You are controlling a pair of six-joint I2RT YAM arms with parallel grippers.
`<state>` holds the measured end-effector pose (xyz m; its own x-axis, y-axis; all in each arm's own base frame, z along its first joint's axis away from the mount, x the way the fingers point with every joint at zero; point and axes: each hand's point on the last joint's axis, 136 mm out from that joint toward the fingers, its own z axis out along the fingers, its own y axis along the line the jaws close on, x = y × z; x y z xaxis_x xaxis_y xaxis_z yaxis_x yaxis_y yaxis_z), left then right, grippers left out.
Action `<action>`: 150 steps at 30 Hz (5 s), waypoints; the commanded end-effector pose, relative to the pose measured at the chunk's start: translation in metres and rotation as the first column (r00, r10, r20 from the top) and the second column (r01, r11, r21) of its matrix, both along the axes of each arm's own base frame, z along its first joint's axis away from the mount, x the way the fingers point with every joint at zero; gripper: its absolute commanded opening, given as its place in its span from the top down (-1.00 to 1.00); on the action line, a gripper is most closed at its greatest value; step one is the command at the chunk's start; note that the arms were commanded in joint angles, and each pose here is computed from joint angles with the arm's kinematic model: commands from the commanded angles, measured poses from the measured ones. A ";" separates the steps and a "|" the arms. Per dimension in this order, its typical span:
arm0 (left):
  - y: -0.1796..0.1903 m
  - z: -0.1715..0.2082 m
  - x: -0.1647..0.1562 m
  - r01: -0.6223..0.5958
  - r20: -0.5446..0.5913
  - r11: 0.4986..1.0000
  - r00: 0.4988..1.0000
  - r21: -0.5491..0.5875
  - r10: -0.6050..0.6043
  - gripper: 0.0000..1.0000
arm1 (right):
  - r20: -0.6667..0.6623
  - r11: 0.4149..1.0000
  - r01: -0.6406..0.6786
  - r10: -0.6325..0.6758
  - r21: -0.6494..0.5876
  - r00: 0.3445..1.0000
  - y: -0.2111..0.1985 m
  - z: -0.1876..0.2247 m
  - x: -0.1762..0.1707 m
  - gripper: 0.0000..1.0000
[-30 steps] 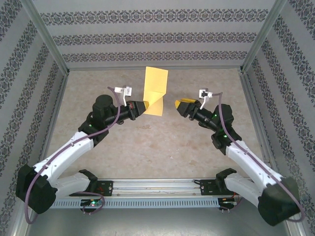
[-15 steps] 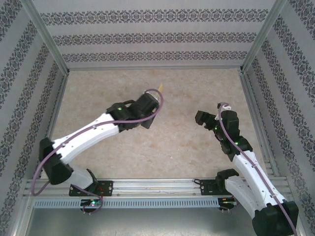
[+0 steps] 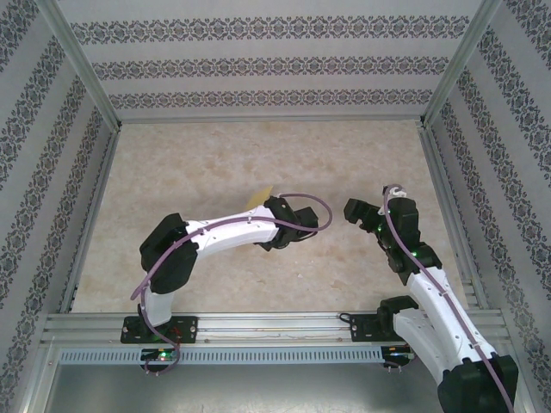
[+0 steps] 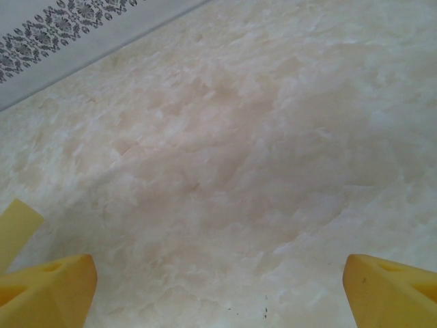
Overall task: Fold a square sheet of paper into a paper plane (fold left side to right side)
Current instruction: Turn over the paper at the center of the table, then third fold the triangle at the center of the table.
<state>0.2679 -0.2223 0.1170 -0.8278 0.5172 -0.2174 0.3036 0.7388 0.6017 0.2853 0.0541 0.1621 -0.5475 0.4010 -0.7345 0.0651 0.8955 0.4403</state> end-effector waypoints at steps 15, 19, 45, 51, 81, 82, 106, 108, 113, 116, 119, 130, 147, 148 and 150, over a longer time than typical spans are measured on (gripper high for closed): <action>-0.063 -0.050 -0.024 -0.197 -0.229 0.844 0.969 -0.499 0.091 0.69 | -0.021 0.995 -0.051 0.053 0.085 0.998 0.012 -0.009 0.005 -0.86; -0.071 -0.054 -0.021 -0.213 -0.249 0.810 0.965 -0.546 0.086 0.56 | -0.033 0.992 -0.076 0.080 0.102 0.996 0.017 -0.011 0.005 -0.86; -0.011 0.060 0.059 0.061 0.102 0.292 0.987 -0.954 0.127 0.03 | -0.217 0.790 -0.359 0.514 0.497 0.830 0.142 -0.041 -0.008 -0.09; 0.021 0.062 0.059 0.097 0.161 0.266 0.959 -0.959 0.232 0.04 | -0.274 0.760 -0.400 0.586 0.513 0.762 0.196 -0.066 -0.020 0.30; 0.051 0.037 0.046 -0.033 0.058 0.295 0.953 -0.955 0.296 -0.03 | -0.540 0.802 -0.484 0.595 0.351 0.596 0.222 -0.164 -0.040 1.00; 0.050 0.035 0.046 -0.050 0.032 0.270 0.956 -0.962 0.291 -0.03 | -0.546 0.799 -0.496 0.597 0.340 0.588 0.220 -0.165 -0.040 1.00; -0.012 -0.067 0.026 -0.407 -0.404 0.110 0.913 -0.907 0.050 0.27 | -0.518 0.735 -0.597 0.664 0.321 0.539 0.215 -0.159 -0.029 1.00; -0.014 -0.072 0.025 -0.416 -0.413 0.106 0.910 -0.903 0.042 0.29 | -0.522 0.737 -0.594 0.662 0.322 0.538 0.215 -0.160 -0.029 1.00; -0.021 -0.077 0.023 -0.429 -0.429 0.093 0.903 -0.898 0.020 0.36 | -0.523 0.737 -0.594 0.662 0.323 0.538 0.215 -0.161 -0.029 1.00; -0.023 -0.081 0.022 -0.438 -0.439 0.098 0.898 -0.893 0.016 0.37 | -0.521 0.737 -0.593 0.662 0.323 0.539 0.215 -0.161 -0.029 1.00; -0.024 -0.084 0.022 -0.444 -0.445 0.102 0.895 -0.890 0.014 0.39 | -0.520 0.737 -0.594 0.662 0.323 0.540 0.215 -0.161 -0.029 1.00; -0.023 -0.081 0.022 -0.440 -0.440 0.096 0.898 -0.893 0.024 0.77 | -0.491 0.732 -0.600 0.671 0.323 0.555 0.215 -0.154 -0.026 1.00; -0.034 -0.068 0.019 -0.502 -0.502 0.005 0.865 -0.865 0.032 0.97 | -0.179 0.729 -0.685 0.675 0.005 0.716 0.195 -0.080 -0.030 0.02; -0.035 -0.066 0.019 -0.507 -0.507 -0.003 0.862 -0.862 0.029 0.98 | -0.156 0.721 -0.692 0.680 -0.034 0.717 0.194 -0.077 -0.036 -0.03; -0.036 -0.065 0.018 -0.518 -0.518 -0.014 0.855 -0.855 0.028 0.99 | -0.116 0.706 -0.698 0.689 -0.116 0.716 0.195 -0.073 -0.045 -0.09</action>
